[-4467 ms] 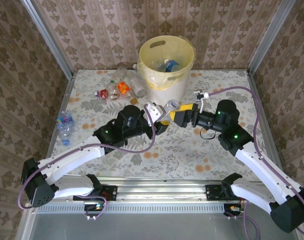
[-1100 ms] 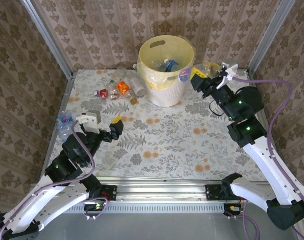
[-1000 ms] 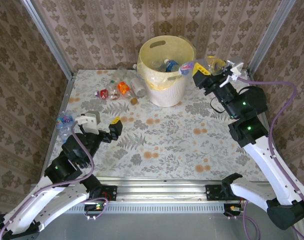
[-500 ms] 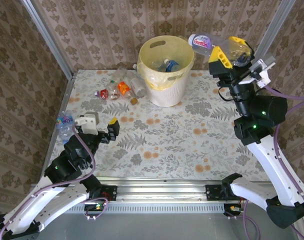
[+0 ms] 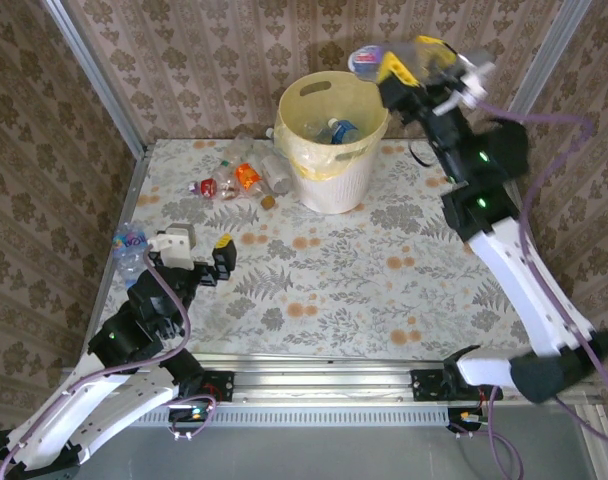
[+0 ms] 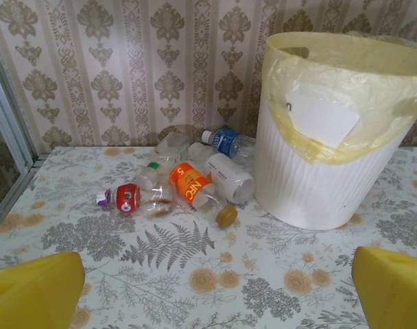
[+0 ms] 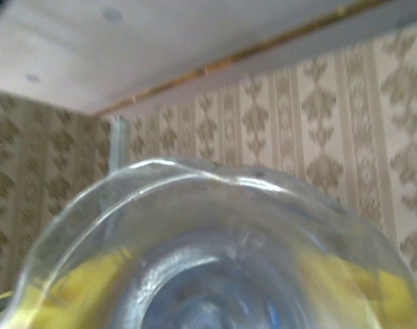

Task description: Throw the plastic bottles in the bin

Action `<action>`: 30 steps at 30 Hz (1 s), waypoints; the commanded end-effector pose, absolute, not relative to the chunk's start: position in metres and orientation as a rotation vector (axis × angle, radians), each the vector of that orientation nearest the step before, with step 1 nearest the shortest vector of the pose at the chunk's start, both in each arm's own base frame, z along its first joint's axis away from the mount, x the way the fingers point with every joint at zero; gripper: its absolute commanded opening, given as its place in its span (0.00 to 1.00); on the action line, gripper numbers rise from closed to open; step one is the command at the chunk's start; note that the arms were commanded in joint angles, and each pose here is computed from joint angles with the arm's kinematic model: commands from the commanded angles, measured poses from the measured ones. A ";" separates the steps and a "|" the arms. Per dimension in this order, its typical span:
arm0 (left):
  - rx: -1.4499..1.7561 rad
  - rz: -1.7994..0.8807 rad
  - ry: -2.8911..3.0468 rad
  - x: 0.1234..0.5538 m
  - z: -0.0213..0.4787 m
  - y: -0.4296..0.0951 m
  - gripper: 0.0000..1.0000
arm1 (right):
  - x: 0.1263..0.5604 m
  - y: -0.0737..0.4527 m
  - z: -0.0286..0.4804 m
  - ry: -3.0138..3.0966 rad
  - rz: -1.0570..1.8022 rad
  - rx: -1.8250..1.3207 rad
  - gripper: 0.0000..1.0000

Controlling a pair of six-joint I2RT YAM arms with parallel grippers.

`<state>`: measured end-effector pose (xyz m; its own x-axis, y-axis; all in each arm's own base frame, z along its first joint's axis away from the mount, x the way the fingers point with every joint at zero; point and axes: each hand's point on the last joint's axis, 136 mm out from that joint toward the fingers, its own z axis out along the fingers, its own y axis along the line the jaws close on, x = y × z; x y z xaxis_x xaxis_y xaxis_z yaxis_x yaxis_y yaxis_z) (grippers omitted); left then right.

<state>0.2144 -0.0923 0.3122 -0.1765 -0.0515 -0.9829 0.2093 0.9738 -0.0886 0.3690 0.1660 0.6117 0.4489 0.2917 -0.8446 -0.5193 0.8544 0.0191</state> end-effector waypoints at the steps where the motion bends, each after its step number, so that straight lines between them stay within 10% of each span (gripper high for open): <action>1: 0.048 -0.233 1.727 0.210 0.324 -0.079 1.00 | 0.470 0.193 0.508 1.395 0.501 -0.282 0.71; 7: 0.028 -0.233 1.754 0.207 0.322 -0.074 1.00 | 0.514 0.177 0.467 1.604 0.514 -0.159 1.00; 30: -0.275 0.048 1.998 0.197 0.291 -0.007 1.00 | 0.383 0.174 0.500 1.537 0.702 -0.297 1.00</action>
<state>0.2009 -0.0124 0.3010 -0.3425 -0.1638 -0.9251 -0.1826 0.9775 -0.1054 0.4040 0.1707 0.4896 -0.1070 0.2084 -0.9722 -0.5379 0.8102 0.2329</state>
